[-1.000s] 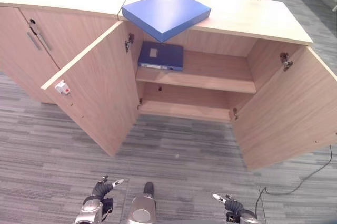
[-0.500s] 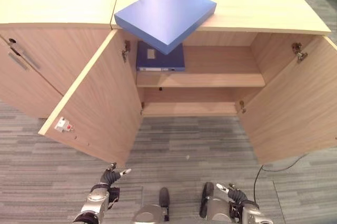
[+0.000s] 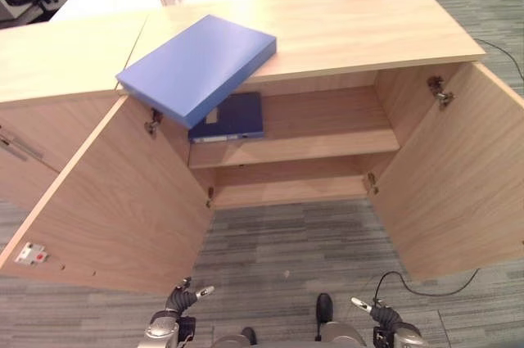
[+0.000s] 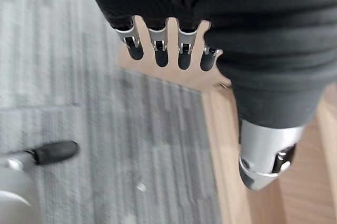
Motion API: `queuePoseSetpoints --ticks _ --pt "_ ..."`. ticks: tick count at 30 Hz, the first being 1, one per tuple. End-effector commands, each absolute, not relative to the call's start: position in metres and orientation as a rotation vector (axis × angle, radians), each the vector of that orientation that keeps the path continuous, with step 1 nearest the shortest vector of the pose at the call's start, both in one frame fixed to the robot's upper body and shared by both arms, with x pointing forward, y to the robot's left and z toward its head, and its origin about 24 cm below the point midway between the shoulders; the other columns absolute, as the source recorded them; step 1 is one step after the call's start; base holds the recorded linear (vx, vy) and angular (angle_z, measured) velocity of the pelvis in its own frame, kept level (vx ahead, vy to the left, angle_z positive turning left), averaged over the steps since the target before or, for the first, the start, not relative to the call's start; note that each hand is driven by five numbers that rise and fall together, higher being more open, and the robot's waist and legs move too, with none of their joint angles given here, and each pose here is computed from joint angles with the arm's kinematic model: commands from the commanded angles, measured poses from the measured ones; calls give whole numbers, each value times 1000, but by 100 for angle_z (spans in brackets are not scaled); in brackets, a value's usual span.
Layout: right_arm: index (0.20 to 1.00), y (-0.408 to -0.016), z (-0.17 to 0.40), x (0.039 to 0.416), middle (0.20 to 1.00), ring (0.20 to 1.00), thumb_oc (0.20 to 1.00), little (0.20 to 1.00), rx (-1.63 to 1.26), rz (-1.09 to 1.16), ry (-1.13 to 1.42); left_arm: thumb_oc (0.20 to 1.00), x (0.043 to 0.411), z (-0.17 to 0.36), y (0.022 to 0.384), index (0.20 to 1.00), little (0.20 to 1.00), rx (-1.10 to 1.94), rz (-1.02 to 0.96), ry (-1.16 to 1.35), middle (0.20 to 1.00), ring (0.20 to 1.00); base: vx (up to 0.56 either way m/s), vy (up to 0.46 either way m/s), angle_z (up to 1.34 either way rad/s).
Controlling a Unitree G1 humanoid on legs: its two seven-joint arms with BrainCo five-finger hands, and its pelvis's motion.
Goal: Put the empty folder in the office cabinet
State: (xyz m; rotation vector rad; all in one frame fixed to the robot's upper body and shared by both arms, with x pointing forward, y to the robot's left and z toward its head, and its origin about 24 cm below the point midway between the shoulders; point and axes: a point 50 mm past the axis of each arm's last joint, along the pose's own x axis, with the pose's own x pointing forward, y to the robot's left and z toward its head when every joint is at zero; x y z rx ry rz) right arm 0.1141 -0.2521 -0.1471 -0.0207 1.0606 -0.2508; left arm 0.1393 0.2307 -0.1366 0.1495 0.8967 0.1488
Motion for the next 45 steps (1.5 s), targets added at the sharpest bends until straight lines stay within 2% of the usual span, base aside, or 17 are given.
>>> queuePoseSetpoints --ticks 1,11,19,27,34,45 --pt "1000 -249 -145 123 1000 1000 1000 1000 -46 -213 1035 1000 168 -120 246 1000 1000 198 172 800 1000 1000 35 -153 5" --pt "1000 -263 -140 124 1000 1000 1000 1000 -95 -221 1023 1000 181 -117 230 1000 1000 153 140 759 1000 1000 2 -167 20" --pt "1000 -268 -140 120 1000 1000 1000 1000 -100 -246 1043 1000 170 -125 228 1000 1000 173 121 818 1000 1000 77 -35 -3" --pt "1000 -255 -144 123 1000 1000 1000 1000 -122 -194 1052 1000 160 -131 230 1000 1000 193 106 863 1000 1000 145 100 -23" --pt "1000 -242 -145 130 1000 1000 1000 1000 -72 -182 1036 1000 178 -121 235 1000 1000 242 82 808 1000 1000 102 175 0" --pt "1000 -236 -147 131 1000 1000 1000 1000 -42 -187 1033 1000 172 -119 250 1000 1000 243 121 818 1000 1000 94 122 -3"
